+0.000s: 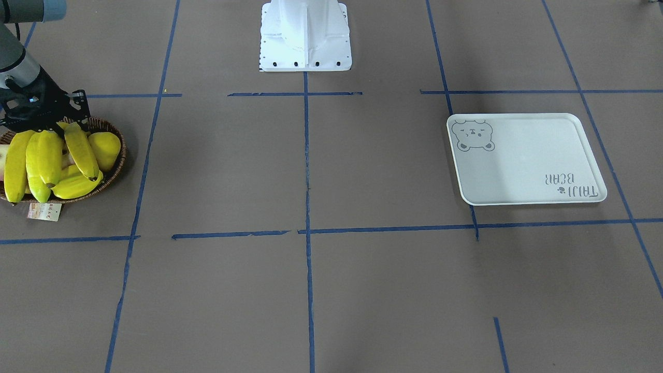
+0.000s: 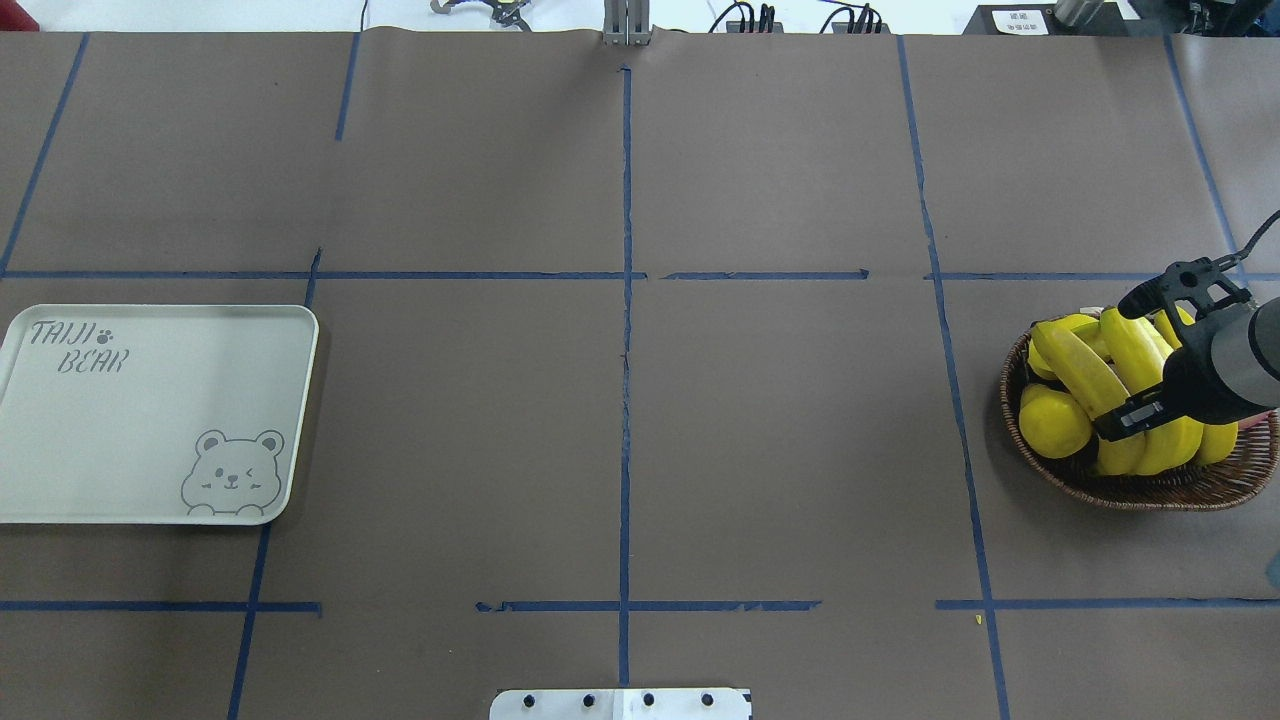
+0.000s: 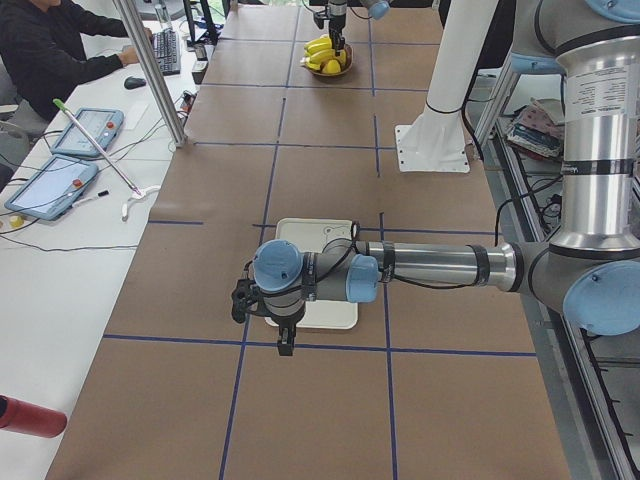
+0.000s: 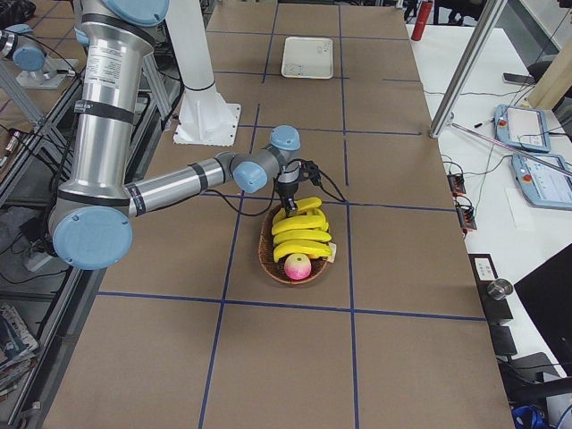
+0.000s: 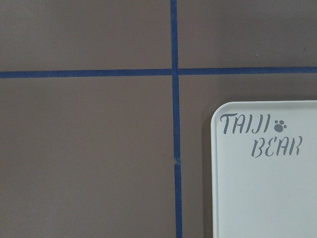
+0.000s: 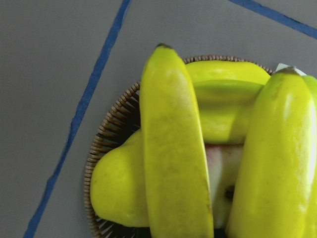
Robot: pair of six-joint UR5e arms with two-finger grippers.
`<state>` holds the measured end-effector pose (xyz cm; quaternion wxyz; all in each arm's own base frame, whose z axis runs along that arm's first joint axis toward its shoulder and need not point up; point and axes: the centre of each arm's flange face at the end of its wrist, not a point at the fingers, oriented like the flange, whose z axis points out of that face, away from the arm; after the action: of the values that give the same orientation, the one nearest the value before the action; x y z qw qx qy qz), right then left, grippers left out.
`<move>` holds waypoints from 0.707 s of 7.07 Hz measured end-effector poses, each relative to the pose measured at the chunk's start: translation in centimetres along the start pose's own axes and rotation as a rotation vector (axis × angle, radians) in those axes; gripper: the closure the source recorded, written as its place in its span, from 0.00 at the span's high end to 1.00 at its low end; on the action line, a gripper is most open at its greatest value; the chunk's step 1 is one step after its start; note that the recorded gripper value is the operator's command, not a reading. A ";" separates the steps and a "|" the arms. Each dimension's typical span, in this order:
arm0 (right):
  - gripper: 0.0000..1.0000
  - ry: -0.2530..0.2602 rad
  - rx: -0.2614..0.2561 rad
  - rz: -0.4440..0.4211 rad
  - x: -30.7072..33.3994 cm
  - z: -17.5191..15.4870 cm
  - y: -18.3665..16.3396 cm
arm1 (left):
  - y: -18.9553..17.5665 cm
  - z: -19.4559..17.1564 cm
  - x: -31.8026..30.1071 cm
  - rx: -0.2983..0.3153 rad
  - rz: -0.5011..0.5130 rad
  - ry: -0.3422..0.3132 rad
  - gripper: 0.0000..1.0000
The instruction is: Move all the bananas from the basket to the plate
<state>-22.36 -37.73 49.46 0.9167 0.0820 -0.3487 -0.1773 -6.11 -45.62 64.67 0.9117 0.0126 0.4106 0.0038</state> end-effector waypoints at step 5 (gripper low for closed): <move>0.18 -0.003 -0.001 -0.005 -0.4 0.7 -1.0 | 0.0 0.0 0.0 0.000 -0.007 0.000 1.00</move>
<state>-23.37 -38.47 49.47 0.9156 0.0824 -0.3498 -0.1800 -6.11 -45.62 64.68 0.9117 0.0109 0.4106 0.0005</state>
